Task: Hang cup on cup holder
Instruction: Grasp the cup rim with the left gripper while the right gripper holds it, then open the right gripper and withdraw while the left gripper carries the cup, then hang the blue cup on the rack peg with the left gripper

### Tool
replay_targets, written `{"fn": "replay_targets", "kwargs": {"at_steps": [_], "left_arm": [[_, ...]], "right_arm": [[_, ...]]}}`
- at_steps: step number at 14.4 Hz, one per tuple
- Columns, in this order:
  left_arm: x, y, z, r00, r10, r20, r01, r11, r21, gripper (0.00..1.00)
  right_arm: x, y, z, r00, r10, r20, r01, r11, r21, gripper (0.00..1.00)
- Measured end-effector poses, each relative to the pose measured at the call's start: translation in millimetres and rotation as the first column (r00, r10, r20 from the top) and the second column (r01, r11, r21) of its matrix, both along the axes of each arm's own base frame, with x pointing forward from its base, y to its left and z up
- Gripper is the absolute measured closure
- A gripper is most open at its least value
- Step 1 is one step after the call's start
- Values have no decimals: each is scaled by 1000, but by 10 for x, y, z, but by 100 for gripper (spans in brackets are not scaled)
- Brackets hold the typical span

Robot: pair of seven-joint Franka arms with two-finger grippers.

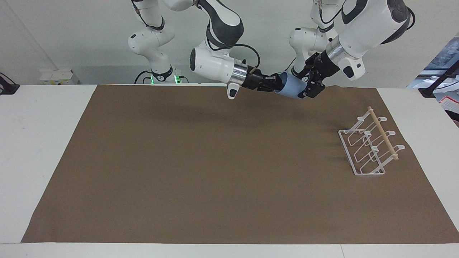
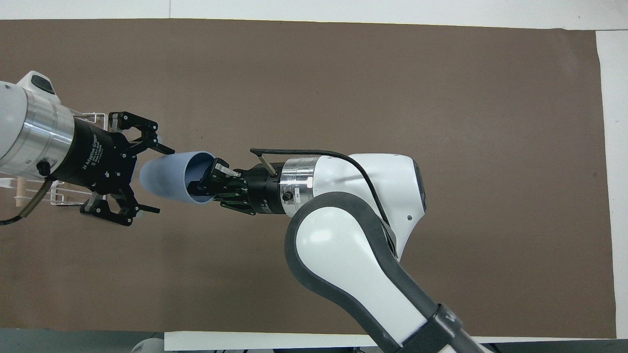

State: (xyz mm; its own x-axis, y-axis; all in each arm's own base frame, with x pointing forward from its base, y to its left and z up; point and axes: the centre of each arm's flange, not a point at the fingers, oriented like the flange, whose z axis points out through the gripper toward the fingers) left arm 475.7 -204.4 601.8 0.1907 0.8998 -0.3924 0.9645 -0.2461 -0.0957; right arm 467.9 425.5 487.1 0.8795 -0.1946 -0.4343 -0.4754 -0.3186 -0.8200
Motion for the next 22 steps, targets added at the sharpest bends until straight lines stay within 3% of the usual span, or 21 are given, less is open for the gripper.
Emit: {"fn": "replay_targets", "kwargs": {"at_steps": [1, 2, 10, 13, 16, 19, 21, 22], "left_arm": [[11, 6, -1, 1000, 7, 14, -7, 1000, -2, 21], [9, 2, 0, 1000, 9, 20, -9, 1000, -4, 24], [5, -2, 2, 999, 5, 33, -5, 1000, 8, 25], [84, 231, -66, 997, 1, 76, -12, 990, 143, 25], [243, 582, -77, 985, -3, 172, -51, 950, 308, 25], [394, 897, -228, 974, -78, 213, -53, 835, 548, 25], [523, 979, -453, 969, -162, 186, -14, 717, 697, 25], [602, 996, -604, 964, -218, 153, 19, 630, 777, 25]], "right_arm": [[-2, -3, -17, 1000, -4, -6, 4, 1000, -2, 95], [6, -10, -19, 1000, -7, -10, 7, 1000, -2, 95], [13, -2, -23, 1000, -9, -9, 9, 1000, -3, 94], [120, -108, 45, 1000, -28, 10, 28, 1000, -3, 67], [415, -614, 296, 995, 7, 103, 1, 997, -74, 35], [660, -1452, 604, 971, 101, 216, -40, 961, -272, 4], [714, -1939, 698, 950, 187, 249, -58, 892, -449, 0], [723, -2146, 713, 938, 239, 249, -68, 836, -545, 0]]}}
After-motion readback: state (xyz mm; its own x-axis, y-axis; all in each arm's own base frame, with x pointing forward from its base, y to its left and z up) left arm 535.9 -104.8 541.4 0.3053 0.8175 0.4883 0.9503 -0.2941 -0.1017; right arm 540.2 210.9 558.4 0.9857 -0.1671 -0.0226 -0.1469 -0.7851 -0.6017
